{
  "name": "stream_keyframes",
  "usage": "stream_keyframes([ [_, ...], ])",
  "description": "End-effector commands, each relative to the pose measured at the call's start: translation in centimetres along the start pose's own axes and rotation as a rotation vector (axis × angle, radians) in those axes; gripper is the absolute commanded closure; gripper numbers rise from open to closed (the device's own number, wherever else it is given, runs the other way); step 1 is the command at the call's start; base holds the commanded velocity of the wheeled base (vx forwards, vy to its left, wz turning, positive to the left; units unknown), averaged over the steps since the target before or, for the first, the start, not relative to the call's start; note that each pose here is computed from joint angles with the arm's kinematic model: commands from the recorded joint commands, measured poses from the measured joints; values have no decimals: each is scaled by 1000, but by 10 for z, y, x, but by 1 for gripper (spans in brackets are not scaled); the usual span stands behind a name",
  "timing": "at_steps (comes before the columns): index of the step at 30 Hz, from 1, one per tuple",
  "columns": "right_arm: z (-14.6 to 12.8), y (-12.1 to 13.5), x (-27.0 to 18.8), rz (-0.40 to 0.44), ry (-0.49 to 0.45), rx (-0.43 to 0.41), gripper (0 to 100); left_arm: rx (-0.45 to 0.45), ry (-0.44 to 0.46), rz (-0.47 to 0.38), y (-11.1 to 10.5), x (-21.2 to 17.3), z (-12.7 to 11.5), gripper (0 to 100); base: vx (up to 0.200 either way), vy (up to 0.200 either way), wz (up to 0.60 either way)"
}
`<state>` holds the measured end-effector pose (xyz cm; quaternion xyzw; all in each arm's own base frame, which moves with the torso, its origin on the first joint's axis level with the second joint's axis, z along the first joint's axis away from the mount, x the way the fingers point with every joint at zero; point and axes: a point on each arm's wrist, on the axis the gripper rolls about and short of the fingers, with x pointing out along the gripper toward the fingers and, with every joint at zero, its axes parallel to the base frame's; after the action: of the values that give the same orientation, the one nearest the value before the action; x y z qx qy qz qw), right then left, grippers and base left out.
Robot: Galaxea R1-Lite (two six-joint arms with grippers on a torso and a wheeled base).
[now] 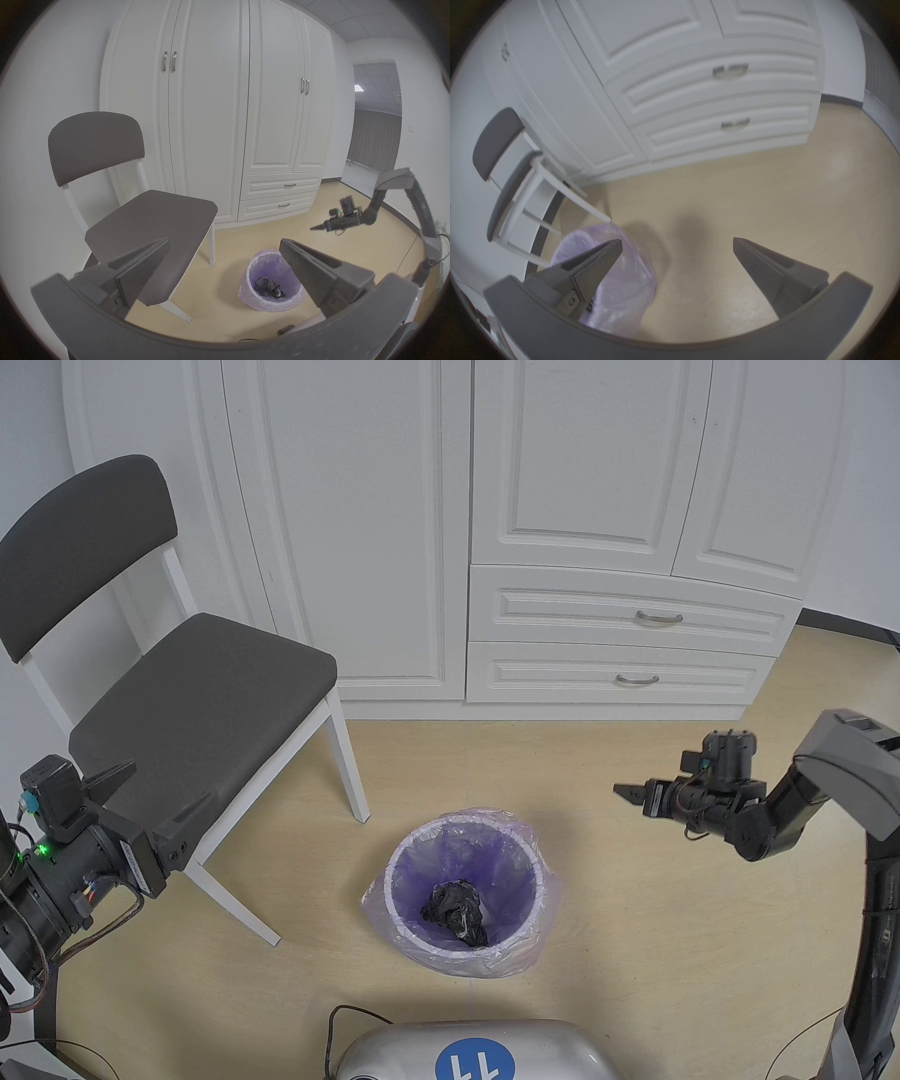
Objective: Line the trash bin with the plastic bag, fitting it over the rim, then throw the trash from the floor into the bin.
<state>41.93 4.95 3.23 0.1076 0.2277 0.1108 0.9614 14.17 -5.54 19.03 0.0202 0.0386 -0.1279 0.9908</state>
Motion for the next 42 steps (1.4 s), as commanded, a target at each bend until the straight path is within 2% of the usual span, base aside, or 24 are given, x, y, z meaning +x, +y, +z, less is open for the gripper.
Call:
stream_keyframes([
  [1,74,36,-78,-1,-243,-23,0,-5,-18,51,8,-4,1,0,0,0,0],
  [5,109,45,-106,0,-313,-33,0,-3,-72,72,11,-10,11,0,0,0,0],
  [6,109,45,-106,0,-313,-33,0,-3,-72,72,11,-10,11,0,0,0,0],
  [7,123,47,-120,-6,-330,-36,0,4,-97,90,12,-6,22,0,0,0,0],
  [10,141,47,-141,-19,-368,-46,0,20,-148,159,22,-3,41,0,0,0,0],
  [12,151,45,-156,-42,-393,-78,0,47,-182,198,28,-1,56,0,0,0,0],
  [13,151,45,-156,-42,-393,-78,0,47,-182,198,28,-1,56,0,0,0,0],
  [15,159,43,-173,-60,-415,-104,0,66,-206,240,35,0,75,0,0,0,0],
  [21,186,53,-202,-52,-526,-126,0,64,-263,231,37,-1,106,0,0,0,0],
  [26,201,65,-229,-84,-605,-130,0,64,-312,235,37,-5,116,0,0,0,0],
  [27,208,70,-245,-95,-651,-128,0,60,-327,242,37,-7,120,0,0,0,0],
  [32,212,77,-280,-104,-723,-130,0,44,-352,242,38,-5,123,0,0,0,0],
  [35,211,80,-313,-162,-793,-130,0,1,-360,237,39,-1,121,0,0,0,0],
  [42,200,85,-365,-183,-883,-157,0,1,-407,266,44,-5,133,0,0,0,0],
])
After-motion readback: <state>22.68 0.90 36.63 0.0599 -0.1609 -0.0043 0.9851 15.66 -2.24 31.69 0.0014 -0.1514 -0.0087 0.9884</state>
